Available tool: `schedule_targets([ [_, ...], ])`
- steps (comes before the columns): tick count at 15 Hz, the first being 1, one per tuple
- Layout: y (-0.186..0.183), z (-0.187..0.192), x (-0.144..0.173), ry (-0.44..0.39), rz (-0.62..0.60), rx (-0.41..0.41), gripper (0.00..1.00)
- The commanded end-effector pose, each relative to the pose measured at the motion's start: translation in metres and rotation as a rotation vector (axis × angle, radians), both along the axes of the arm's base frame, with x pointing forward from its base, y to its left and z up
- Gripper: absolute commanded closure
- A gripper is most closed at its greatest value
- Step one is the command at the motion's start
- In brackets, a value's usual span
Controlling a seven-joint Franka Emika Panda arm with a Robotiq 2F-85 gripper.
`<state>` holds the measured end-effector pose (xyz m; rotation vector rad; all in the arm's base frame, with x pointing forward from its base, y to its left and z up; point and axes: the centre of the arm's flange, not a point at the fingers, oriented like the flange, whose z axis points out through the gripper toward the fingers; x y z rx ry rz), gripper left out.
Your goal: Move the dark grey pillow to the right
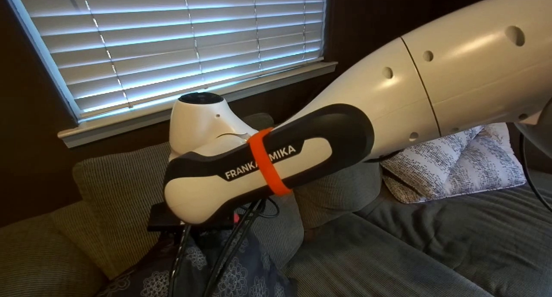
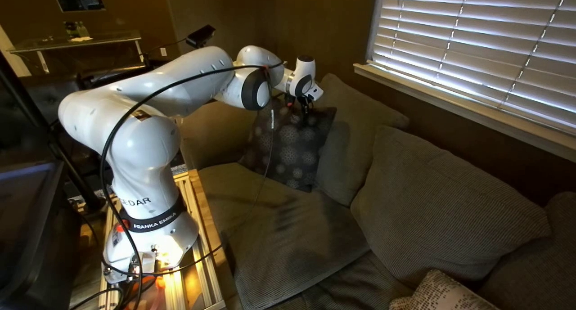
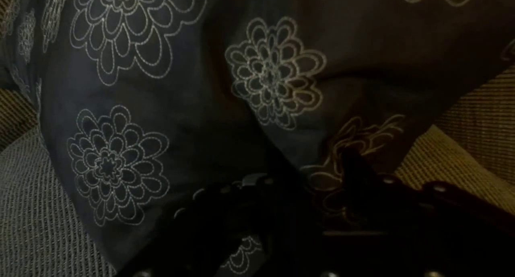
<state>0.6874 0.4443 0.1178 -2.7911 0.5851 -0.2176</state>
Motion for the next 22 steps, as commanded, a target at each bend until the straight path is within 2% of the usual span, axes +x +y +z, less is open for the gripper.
schedule_targets([
  [1, 0.021, -0.002, 0.024, 0.013, -0.008, -0.004, 0.88],
  [3, 0.017, 0.006, 0.018, 0.031, -0.004, 0.01, 1.0],
  [7, 0.008, 0.03, 0.001, 0.043, 0.009, 0.029, 0.98],
  [11, -0.007, 0.077, -0.019, -0.008, 0.0, 0.033, 0.99],
  [14, -0.023, 0.102, -0.034, -0.003, -0.023, 0.062, 0.99],
  [17, -0.037, 0.107, -0.034, -0.021, -0.084, 0.088, 0.99],
  [22, -0.055, 0.104, -0.033, -0.064, -0.215, 0.195, 0.99],
])
